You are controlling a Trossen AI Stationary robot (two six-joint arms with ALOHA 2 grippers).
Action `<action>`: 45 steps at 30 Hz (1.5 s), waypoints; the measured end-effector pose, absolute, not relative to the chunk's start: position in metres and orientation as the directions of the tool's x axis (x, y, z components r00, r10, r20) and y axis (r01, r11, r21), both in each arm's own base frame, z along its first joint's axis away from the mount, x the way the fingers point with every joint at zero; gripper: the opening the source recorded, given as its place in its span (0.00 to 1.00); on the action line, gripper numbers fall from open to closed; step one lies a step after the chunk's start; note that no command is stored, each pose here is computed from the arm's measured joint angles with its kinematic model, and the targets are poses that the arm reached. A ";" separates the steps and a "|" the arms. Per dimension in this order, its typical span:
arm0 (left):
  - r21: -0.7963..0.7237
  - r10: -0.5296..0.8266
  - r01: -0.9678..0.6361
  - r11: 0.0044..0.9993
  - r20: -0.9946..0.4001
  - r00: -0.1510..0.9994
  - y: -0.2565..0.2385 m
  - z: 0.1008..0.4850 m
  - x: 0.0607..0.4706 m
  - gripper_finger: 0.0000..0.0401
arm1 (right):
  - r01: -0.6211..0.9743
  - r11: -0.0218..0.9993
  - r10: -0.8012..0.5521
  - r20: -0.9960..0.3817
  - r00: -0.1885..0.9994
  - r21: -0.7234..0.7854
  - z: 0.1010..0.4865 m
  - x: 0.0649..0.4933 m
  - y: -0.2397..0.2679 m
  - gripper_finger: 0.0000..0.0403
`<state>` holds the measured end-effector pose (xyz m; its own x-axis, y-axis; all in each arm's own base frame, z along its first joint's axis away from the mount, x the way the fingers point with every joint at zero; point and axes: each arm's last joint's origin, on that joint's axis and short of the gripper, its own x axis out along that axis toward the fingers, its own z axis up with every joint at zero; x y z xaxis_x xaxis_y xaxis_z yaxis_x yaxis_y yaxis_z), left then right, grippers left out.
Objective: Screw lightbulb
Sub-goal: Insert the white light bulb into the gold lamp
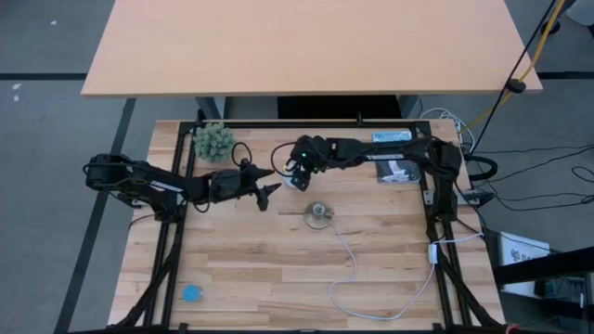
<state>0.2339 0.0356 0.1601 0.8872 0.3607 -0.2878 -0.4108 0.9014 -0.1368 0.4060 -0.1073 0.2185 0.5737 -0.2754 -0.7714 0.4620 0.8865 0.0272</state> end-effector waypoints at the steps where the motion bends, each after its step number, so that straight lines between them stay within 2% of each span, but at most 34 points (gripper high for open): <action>1: -0.132 0.361 -0.410 0.903 -0.287 0.887 0.036 0.160 0.234 0.65 | 0.464 0.885 -0.279 -0.767 0.578 0.028 0.217 0.407 -0.109 0.65; 5: -0.118 0.361 -0.406 0.906 -0.285 0.888 0.036 0.160 0.234 0.65 | 0.454 0.891 -0.294 -0.744 0.600 0.014 0.215 0.411 -0.114 0.65; 8: -0.119 0.361 -0.405 0.906 -0.280 0.889 0.036 0.161 0.234 0.65 | 0.457 0.889 -0.300 -0.740 0.601 0.011 0.216 0.410 -0.117 0.59; 16: -0.121 0.361 -0.405 0.906 -0.276 0.891 0.036 0.161 0.234 0.65 | 0.439 0.898 -0.302 -0.742 0.598 -0.012 0.217 0.409 -0.121 0.24; 23: -0.120 0.361 -0.405 0.906 -0.277 0.891 0.036 0.161 0.234 0.65 | 0.438 0.898 -0.312 -0.753 0.580 -0.035 0.221 0.404 -0.121 0.24; 30: -0.117 0.357 -0.403 0.908 -0.290 0.888 0.035 0.160 0.234 0.65 | 0.535 0.799 -0.524 -0.756 0.392 -0.276 0.232 0.382 -0.124 0.24; 36: -0.111 0.331 -0.383 0.917 -0.320 0.887 0.031 0.157 0.234 0.65 | 0.596 0.736 -0.626 -0.659 0.416 -0.322 0.210 0.352 -0.110 0.24; 39: -0.107 0.317 -0.370 0.923 -0.334 0.887 0.028 0.156 0.234 0.65 | 0.649 0.716 -0.659 -0.553 0.510 -0.255 0.188 0.324 -0.090 0.24; 45: -0.110 0.311 -0.365 0.925 -0.333 0.890 0.026 0.156 0.234 0.65 | 0.683 0.723 -0.630 -0.308 0.713 0.105 0.139 0.257 -0.047 0.24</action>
<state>0.2338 0.0260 0.1556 0.8900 0.3112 -0.3332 -0.3646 0.9246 -0.1104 0.2571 -0.0467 0.1388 0.7132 -0.6297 -0.3078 0.6832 0.7226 0.1048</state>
